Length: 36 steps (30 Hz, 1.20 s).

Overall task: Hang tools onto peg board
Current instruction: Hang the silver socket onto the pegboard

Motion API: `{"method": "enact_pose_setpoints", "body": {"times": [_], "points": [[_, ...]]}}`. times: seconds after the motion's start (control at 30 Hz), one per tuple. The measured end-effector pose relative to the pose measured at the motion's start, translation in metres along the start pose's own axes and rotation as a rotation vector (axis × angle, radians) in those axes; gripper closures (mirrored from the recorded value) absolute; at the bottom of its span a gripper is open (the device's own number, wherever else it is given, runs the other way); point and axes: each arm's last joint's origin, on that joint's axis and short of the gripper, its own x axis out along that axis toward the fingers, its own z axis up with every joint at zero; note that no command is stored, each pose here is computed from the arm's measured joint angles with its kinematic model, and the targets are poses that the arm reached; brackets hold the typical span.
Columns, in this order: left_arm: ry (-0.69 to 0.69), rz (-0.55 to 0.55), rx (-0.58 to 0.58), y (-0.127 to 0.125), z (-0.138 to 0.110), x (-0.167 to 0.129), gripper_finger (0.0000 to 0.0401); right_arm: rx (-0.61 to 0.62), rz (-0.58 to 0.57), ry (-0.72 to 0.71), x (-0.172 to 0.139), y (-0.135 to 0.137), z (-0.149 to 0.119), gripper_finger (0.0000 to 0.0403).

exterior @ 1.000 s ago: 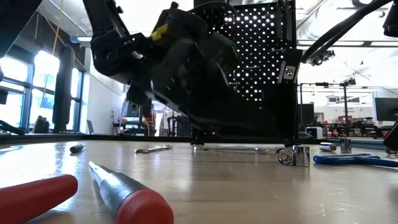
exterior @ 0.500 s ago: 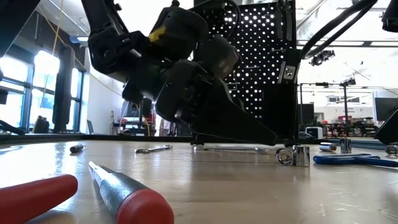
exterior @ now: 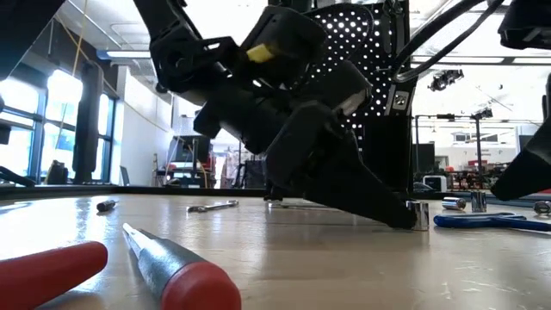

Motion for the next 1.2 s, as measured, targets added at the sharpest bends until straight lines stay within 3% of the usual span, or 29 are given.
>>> {"method": "enact_pose_setpoints", "body": {"times": [0.13,0.4,0.6,0.83,1.1,1.2], "points": [[0.012,0.015,-0.003,0.0,-0.001,0.0,0.0218,-0.006,-0.002,0.0,0.0,0.0,0.0,0.0234],[0.06,0.006,0.042,-0.002,-0.006,0.0,0.0331,-0.011,-0.005,0.001,0.0,-0.001,0.0,0.0234],[0.094,-0.021,0.063,-0.003,0.0,-0.008,0.0331,-0.012,-0.005,0.001,0.0,-0.001,0.0,0.0234],[0.205,-0.029,0.134,-0.009,0.018,-0.039,0.0331,-0.014,-0.006,0.0,0.0,-0.001,0.0,0.0234],[0.199,0.098,0.261,-0.009,0.069,-0.103,0.0331,-0.031,-0.012,-0.021,0.0,-0.002,0.0,0.0234],[0.132,0.17,0.297,-0.004,0.093,-0.138,0.0331,-0.041,-0.013,-0.027,0.0,-0.002,0.001,0.0234]]}}
